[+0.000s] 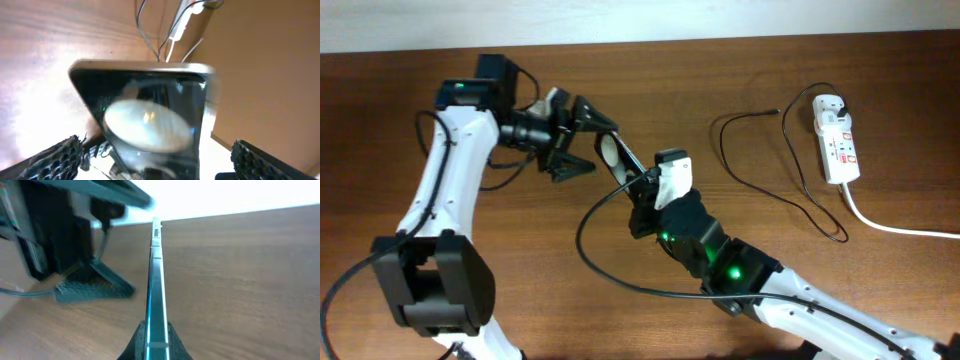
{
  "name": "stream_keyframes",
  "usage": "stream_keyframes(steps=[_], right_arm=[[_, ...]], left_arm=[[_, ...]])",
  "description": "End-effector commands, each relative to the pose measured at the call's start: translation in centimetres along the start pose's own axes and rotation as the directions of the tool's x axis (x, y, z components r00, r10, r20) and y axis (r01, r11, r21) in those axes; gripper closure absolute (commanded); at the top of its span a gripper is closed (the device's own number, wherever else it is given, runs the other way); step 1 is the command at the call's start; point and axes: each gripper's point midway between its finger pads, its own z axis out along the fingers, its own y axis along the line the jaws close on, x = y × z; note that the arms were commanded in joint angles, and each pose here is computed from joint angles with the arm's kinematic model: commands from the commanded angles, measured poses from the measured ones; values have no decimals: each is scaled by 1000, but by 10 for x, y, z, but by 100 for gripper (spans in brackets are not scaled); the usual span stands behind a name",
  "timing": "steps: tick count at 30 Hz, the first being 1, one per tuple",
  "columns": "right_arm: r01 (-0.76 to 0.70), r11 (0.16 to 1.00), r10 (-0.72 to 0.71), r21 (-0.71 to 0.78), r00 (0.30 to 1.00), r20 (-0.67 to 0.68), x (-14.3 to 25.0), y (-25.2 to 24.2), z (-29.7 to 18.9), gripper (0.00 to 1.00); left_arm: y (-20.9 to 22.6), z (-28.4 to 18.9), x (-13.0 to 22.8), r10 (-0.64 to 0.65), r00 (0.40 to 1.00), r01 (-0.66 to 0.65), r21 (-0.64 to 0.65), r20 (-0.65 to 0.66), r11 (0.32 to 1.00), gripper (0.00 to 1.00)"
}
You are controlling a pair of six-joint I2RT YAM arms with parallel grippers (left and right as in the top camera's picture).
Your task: Plug charger to phone and switch on socket
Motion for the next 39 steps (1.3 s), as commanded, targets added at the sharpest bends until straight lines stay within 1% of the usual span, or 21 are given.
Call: stream_keyframes(steps=[1,3,4,6,7,10,12,14,16,18,20,21,23,24,26,28,30,32,35,36,39], right_arm=[[-162,985,164,-67,986,27,-36,-4,-24,96],[-207,971,206,-123,978,-23,-40,-6,-38,96],[-297,949,290,-104,954,-73,-40,-22,-51,96],[-355,932,343,-73,928,-145,-31,-38,-62,96],[-364,928,347,-77,922,-171,-27,-39,-64,96],[-413,908,392,-71,897,-205,-19,-38,-61,96],[-417,906,390,-76,890,-238,-13,-35,-58,96],[-421,902,387,-90,884,-263,-9,-32,-58,96],[-426,898,382,-109,879,-284,-7,-27,-59,96],[-458,882,409,-109,861,-301,-6,-25,-60,96],[-540,839,497,-72,813,-303,-7,-26,-59,96],[-559,827,519,-59,799,-302,-6,-28,-58,96],[-689,723,671,49,684,-287,2,-38,-47,96],[-750,652,743,110,604,-289,11,-43,-38,96],[-803,571,806,171,509,-302,25,-45,-22,96],[-842,524,818,131,453,-354,26,-27,-5,96],[-862,502,814,77,440,-380,23,-6,4,96],[-900,417,846,124,335,-415,36,13,5,96],[-925,337,868,176,233,-438,46,30,0,96],[-936,290,881,199,179,-438,47,35,-1,96],[-947,284,870,153,188,-456,38,43,-1,96]], left_arm=[[-8,-48,0,157,978,-154,-26,135,988,1],[-15,-70,14,273,940,-257,-100,206,961,1],[-21,-94,37,405,875,-354,-219,266,909,1],[-12,-140,86,519,773,-314,-492,364,812,1],[-15,-154,109,563,725,-308,-543,398,781,1],[-11,-187,195,694,502,-291,-655,517,698,2],[17,-182,225,655,442,-237,-624,614,745,1],[51,-163,219,544,472,-173,-532,694,829,1],[84,-129,177,398,569,-112,-412,720,904,1],[87,-74,131,208,726,-158,-134,655,978,1],[94,-42,104,-5,836,-44,76,549,996,1],[93,-36,99,-53,859,-9,117,508,993,1],[79,-19,80,-181,925,90,269,334,959,1],[79,-14,73,-225,934,137,303,277,943,1],[81,-5,63,-297,938,224,342,179,913,1],[81,1,63,-290,941,222,329,173,918,1],[72,2,61,-271,947,199,344,174,918,1],[66,0,49,-292,930,200,359,224,912,7],[58,0,39,-313,909,198,374,276,906,16],[56,5,37,-318,902,201,369,292,908,26],[56,14,37,-330,892,215,354,309,910,40]])
